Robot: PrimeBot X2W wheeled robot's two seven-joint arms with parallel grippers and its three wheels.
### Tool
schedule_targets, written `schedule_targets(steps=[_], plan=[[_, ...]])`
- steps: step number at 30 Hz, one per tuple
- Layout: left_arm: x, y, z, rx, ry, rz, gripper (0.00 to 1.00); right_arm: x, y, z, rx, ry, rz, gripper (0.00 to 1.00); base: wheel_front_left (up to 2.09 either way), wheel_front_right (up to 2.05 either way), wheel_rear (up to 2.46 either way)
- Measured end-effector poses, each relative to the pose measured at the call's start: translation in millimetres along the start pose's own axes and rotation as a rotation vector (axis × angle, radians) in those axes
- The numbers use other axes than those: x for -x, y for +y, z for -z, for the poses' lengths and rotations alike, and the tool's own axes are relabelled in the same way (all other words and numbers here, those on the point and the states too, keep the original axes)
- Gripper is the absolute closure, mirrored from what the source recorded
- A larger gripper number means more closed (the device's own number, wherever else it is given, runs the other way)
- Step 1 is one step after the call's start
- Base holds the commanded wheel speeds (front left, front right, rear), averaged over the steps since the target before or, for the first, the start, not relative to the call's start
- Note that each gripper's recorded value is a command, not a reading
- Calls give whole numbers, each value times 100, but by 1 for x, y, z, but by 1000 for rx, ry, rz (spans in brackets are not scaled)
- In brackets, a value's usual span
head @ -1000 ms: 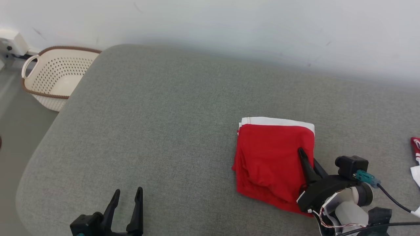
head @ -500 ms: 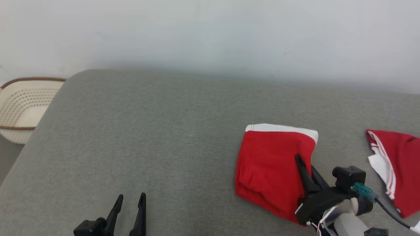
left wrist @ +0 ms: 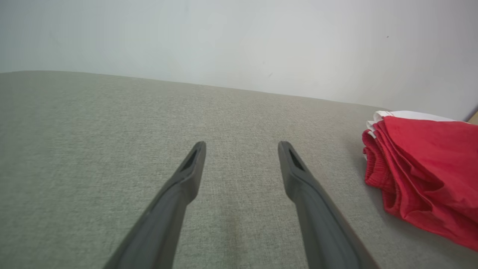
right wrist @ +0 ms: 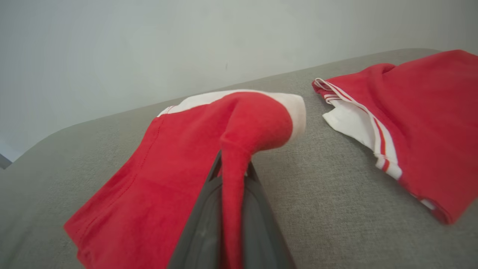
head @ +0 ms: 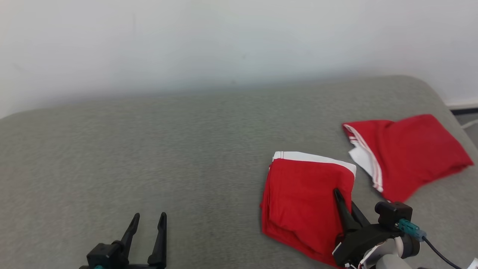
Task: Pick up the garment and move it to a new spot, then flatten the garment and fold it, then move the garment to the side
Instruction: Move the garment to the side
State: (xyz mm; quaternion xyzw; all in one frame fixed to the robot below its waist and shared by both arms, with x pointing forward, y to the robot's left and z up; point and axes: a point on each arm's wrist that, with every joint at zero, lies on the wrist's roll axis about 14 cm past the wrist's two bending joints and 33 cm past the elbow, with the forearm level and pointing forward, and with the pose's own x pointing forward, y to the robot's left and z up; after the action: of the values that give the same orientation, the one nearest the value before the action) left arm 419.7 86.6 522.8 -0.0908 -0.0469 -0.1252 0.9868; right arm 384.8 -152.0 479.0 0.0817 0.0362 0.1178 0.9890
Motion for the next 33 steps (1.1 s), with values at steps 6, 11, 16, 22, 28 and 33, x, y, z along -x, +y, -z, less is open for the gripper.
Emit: schedule_targets(steps=[6,11,16,22,28,33], plan=[[-21,-42,9,-2,16,124,0,24,-25,2,-15,0,93,100,0,0,0],[-33,-72,17,2,29,212,0,43,-40,9,-24,15,154,100,0,0,0],[-43,-99,23,19,38,290,0,56,-46,19,-16,53,177,100,0,0,0],[-55,-110,28,33,39,325,0,30,-64,-14,145,29,134,100,0,0,0],[-63,-95,32,34,38,293,0,-7,-100,-53,373,43,101,100,0,0,0],[-65,-74,40,34,51,243,0,-29,-141,-61,512,130,129,100,0,0,0]])
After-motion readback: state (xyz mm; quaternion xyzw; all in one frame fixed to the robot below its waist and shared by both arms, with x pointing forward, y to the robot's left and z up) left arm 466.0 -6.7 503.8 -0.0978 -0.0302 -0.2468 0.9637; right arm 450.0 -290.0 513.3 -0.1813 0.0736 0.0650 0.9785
